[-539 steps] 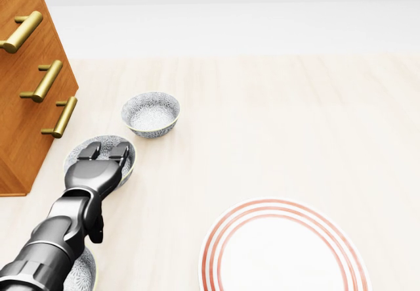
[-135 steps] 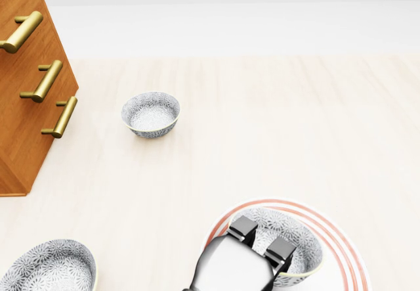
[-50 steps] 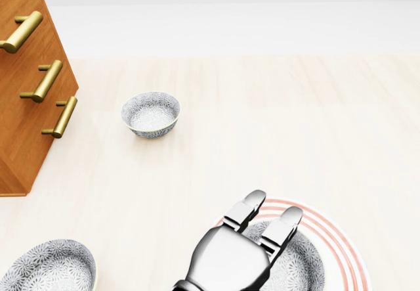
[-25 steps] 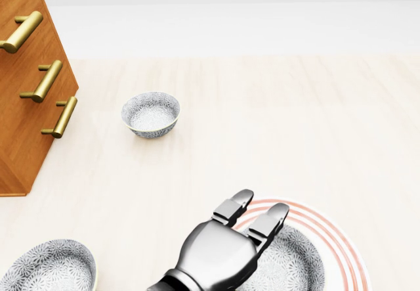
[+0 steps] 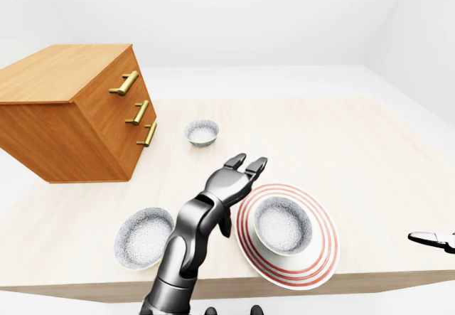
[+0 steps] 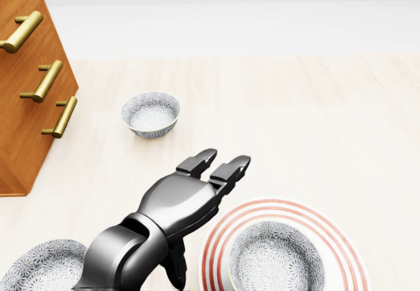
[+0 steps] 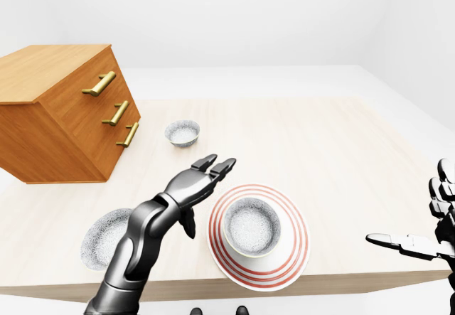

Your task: Put the bowl in the middle on the plate.

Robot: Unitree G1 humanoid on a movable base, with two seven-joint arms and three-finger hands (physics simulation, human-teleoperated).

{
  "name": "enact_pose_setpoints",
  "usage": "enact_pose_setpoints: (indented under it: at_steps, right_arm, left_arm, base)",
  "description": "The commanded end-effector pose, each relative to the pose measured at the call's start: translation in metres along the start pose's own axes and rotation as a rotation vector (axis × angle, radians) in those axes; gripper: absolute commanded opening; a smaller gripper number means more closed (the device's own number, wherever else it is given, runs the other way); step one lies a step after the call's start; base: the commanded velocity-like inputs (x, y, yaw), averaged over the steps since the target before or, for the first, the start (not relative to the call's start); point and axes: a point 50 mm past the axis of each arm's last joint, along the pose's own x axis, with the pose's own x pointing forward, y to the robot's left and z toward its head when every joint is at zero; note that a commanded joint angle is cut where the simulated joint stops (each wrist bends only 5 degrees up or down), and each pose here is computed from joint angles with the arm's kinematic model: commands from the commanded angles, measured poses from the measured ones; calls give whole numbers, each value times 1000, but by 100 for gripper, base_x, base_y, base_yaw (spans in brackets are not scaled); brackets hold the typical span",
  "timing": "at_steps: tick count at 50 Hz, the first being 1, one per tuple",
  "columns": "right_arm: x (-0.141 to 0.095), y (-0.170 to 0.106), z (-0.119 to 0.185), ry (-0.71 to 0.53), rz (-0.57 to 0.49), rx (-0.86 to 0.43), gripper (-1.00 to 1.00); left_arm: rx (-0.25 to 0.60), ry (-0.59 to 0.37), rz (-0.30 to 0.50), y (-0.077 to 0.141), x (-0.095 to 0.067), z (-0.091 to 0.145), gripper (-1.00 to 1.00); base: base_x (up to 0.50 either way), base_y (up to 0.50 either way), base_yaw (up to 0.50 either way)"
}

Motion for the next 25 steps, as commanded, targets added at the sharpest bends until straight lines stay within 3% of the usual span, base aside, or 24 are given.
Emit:
enact_pose_setpoints:
  at_steps: [1,9,13,16,18,20,23,25]
  right_arm:
    - [0,0,-1,4,0,0,100]
    - [0,0,0,1,0,-5,100]
    - [1,1,-5,20,0,7,100]
    - [0,0,-2,8,0,0,100]
    - [1,1,-5,19,-1,7,100]
    - [0,0,-2,10,0,1,100]
    - [2,2,-7,30,1,13,100]
    - [1,1,-4,17,2,6,100]
  left_arm:
    - [12,88,123,51,-3,-41,100]
    - [54,195,146,79,-10,-80,100]
    - [34,192,194,98,-13,-88,100]
    - [-96,218,278,122,-18,-95,100]
    - [-130,243,290,130,-20,-102,100]
    - [-187,189,330,142,-22,-102,100]
    - [-312,-38,457,170,-33,-83,100]
    - [-364,-153,477,173,-38,-75,100]
  base:
    - [0,0,0]
    - [0,0,0]
    - [0,0,0]
    - [0,0,0]
    - [0,0,0]
    - [0,0,0]
    - [0,0,0]
    - [0,0,0]
